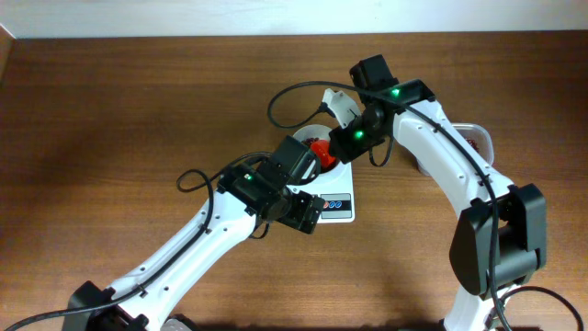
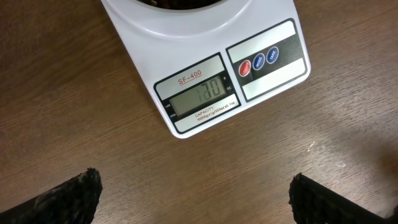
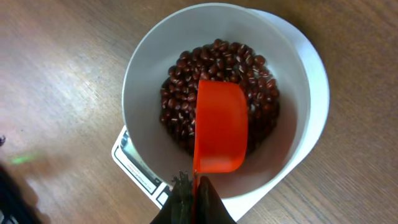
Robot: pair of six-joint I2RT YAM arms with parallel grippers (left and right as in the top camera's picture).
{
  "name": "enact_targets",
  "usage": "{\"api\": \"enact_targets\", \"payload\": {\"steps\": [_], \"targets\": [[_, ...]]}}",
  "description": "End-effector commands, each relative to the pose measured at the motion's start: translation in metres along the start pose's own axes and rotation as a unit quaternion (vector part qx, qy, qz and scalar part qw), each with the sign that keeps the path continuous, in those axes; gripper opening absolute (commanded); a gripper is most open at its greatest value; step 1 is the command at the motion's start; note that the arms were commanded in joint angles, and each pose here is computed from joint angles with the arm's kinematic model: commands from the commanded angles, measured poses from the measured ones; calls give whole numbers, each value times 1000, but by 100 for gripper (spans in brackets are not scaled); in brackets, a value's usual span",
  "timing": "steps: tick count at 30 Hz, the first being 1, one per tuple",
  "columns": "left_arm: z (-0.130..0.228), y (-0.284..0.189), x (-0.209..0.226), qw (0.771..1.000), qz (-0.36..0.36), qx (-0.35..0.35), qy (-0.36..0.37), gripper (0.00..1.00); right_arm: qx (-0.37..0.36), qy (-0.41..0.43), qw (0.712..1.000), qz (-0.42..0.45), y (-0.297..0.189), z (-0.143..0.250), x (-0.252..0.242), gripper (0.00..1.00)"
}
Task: Scoop item into bowl and weigh 50g on scale
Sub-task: 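Tilt the scoop over the bowl to add a few beans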
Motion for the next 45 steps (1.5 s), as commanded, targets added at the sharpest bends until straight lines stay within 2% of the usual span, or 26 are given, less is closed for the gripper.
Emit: {"api": "enact_targets", "payload": {"steps": [1,4,8,14,17,20,22,38,43,45], "targets": [[1,-3,0,1000,-3,-6,-1,99,8,8,1000,-19,4,3,1,4],[1,-3,0,1000,-3,-6,-1,99,3,15,999,-29,4,1,2,4],[1,-3,0,1000,-3,-6,-1,99,-6,65,996,-62,-2,-1,-3,4],[1,-3,0,1000,-3,-6,-1,99,-34,110,978,-176,-24,-6,-19,4],[1,-3,0,1000,-3,-6,-1,99,-42,119,976,-178,-29,-6,-28,4],[1,-3,0,1000,-3,-6,-1,99,-62,87,965,-239,-39,-8,-27,4],[1,-3,0,1000,-3,-6,-1,99,-70,94,960,-253,-44,-8,-32,4],[1,-3,0,1000,-3,-6,-1,99,-72,103,965,-229,-45,-6,-42,4],[1,-3,0,1000,-3,-6,-1,99,-49,92,985,-140,-30,-4,-41,4],[1,-3,0,1000,-3,-6,-1,99,-35,79,994,-70,-20,-3,-39,4]]}}
Point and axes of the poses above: each gripper's point midway between its finger pads, its own y axis out along the fingers, its own x axis along the line the jaws close on, z = x × y, the point moved 8 cm from there along -y, back along the fingers, and after that the axes turned 11 degrees about y, right-handed, at the moved point
